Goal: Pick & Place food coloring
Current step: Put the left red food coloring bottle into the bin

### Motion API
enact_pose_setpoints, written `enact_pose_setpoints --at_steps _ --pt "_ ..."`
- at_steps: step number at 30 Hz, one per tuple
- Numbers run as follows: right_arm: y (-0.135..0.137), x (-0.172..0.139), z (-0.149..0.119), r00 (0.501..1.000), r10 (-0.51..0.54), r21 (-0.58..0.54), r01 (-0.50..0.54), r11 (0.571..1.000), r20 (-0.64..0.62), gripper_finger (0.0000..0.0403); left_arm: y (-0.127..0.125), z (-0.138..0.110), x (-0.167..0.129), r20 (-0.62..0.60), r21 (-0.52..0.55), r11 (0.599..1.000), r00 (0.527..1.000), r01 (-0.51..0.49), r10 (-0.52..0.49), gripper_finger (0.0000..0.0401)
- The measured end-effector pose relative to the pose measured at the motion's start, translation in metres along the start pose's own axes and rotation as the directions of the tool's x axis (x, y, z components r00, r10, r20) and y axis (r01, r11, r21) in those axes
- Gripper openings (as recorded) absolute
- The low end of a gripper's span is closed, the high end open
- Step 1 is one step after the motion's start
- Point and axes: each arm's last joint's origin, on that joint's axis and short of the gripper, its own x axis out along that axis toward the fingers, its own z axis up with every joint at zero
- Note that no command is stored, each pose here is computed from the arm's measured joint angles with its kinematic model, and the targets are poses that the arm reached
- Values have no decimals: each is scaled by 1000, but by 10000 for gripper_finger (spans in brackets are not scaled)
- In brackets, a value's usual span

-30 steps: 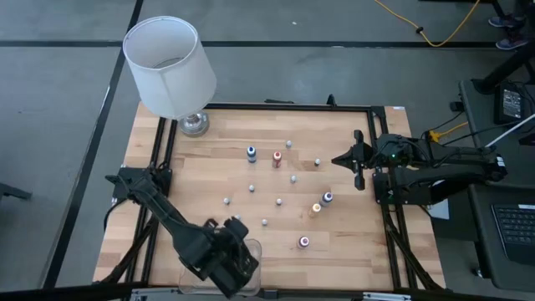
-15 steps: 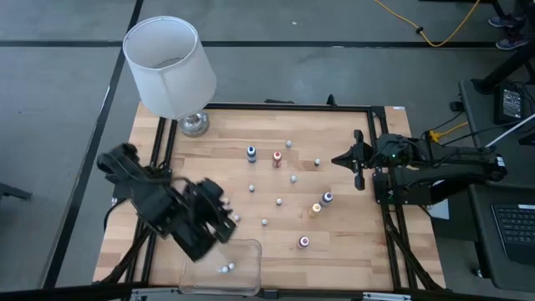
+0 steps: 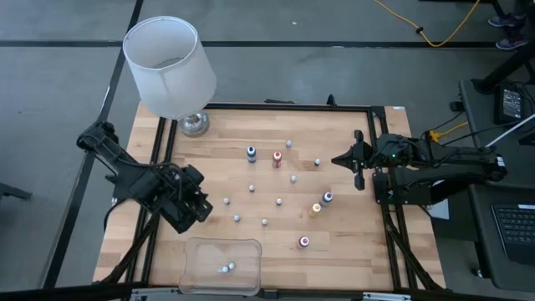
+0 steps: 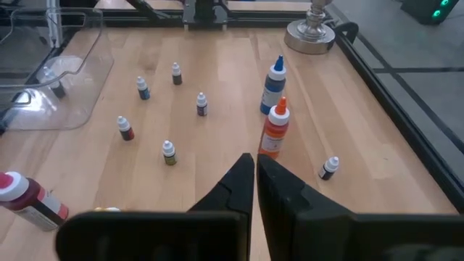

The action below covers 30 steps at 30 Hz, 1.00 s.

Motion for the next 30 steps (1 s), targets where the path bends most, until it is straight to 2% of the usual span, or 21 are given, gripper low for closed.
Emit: enact_pose_setpoints --at_steps 9,17,23,30 --pt "0 0 0 1000 -7 23 7 1000 0 23 21 -17 55 -165 134 990 984 -51 73 206" --pt "0 0 0 1000 -7 23 7 1000 0 23 28 -15 86 -190 126 992 980 -33 57 236" --pt "0 0 0 1000 -8 21 8 1000 -1 23 28 -9 107 -235 120 992 972 47 -18 240" --pt "0 0 0 1000 -9 -19 9 1000 -1 23 30 1 132 -210 55 988 969 143 -129 240"
